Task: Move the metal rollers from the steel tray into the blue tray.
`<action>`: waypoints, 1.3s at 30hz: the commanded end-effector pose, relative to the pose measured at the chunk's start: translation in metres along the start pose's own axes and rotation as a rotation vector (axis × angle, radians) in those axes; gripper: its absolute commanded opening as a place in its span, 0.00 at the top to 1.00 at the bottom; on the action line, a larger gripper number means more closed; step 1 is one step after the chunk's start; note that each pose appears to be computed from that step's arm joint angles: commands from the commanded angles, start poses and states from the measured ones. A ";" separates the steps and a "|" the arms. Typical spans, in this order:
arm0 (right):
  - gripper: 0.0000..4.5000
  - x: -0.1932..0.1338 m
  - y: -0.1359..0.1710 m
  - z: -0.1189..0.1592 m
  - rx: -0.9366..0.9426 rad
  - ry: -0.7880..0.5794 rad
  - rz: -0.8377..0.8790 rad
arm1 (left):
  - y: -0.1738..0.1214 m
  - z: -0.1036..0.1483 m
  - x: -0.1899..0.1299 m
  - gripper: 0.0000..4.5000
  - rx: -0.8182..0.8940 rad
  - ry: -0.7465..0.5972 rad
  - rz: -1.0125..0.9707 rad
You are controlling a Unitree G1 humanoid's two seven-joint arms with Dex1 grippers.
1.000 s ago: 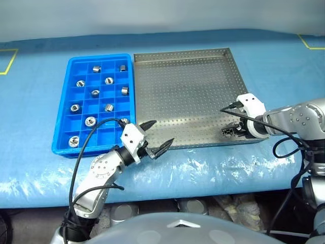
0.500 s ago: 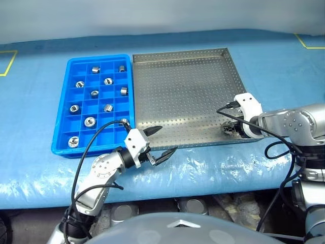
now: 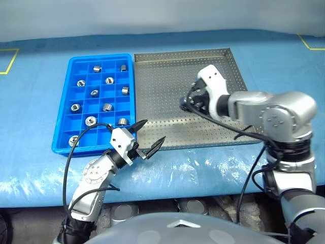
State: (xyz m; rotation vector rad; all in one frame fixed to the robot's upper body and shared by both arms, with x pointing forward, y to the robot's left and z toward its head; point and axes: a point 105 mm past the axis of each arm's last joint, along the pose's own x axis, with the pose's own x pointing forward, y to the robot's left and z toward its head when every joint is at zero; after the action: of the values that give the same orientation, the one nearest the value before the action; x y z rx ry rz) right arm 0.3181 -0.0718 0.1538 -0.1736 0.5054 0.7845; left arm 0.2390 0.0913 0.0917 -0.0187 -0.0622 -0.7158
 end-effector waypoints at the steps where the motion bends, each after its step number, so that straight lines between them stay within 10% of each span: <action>1: 0.61 0.016 0.023 0.034 -0.058 -0.164 0.081 | 0.019 0.025 -0.016 0.00 0.042 -0.070 0.148; 14: 0.61 0.070 0.092 0.049 -0.226 -0.171 0.356 | 0.024 0.044 -0.077 0.00 0.091 -0.005 0.420; 31: 0.61 0.104 0.137 -0.002 -0.281 0.007 0.561 | 0.018 0.038 -0.101 0.00 0.055 0.046 0.548; 39: 0.03 0.108 0.117 -0.003 -0.211 0.002 0.472 | 0.014 0.039 -0.085 0.00 0.045 0.032 0.474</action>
State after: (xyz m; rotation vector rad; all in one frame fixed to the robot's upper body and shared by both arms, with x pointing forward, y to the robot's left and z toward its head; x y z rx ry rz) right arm 0.2967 0.0776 0.0974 -0.2730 0.4904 1.3126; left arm 0.1826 0.1638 0.1112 0.0080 0.0053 -0.2123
